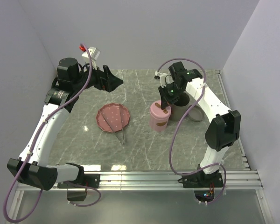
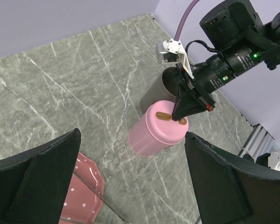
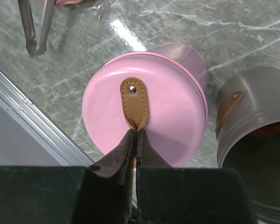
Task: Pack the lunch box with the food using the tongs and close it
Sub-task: Move the lunch box
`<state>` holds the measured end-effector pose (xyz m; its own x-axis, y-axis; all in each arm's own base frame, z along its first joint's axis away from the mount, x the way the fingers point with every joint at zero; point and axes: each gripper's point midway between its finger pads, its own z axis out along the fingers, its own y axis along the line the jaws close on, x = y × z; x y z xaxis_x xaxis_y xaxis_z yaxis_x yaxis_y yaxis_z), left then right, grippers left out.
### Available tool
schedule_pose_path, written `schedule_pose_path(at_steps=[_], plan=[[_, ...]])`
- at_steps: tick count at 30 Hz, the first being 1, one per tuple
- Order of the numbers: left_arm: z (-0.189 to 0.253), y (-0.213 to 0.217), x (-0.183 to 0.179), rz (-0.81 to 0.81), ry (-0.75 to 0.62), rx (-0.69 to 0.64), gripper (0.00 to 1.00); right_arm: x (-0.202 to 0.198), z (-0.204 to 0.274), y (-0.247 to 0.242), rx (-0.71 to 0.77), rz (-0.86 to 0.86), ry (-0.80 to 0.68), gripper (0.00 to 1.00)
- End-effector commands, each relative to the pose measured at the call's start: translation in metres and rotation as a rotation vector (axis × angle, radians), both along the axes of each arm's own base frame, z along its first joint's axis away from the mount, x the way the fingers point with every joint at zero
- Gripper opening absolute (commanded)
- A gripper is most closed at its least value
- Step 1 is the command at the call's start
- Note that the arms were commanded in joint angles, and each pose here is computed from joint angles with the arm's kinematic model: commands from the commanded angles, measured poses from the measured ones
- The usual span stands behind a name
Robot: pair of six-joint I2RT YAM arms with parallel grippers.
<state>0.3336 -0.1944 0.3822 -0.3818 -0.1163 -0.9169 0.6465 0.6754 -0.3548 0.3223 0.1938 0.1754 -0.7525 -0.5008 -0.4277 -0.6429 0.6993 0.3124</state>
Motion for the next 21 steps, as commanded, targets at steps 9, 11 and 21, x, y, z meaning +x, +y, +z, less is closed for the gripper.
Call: schedule_pose_path(at_steps=[9,11,21], plan=[[0.014,0.001,-0.001,-0.011,-0.028,-0.045,0.99,-0.064,-0.017,0.048,0.136,0.152,0.172,0.0],[0.014,0.002,-0.001,-0.012,-0.025,-0.047,0.99,-0.072,-0.018,0.054,0.149,0.164,0.187,0.0],[0.011,0.015,0.007,0.035,0.024,-0.105,1.0,-0.105,-0.023,0.102,0.186,0.248,0.137,0.0]])
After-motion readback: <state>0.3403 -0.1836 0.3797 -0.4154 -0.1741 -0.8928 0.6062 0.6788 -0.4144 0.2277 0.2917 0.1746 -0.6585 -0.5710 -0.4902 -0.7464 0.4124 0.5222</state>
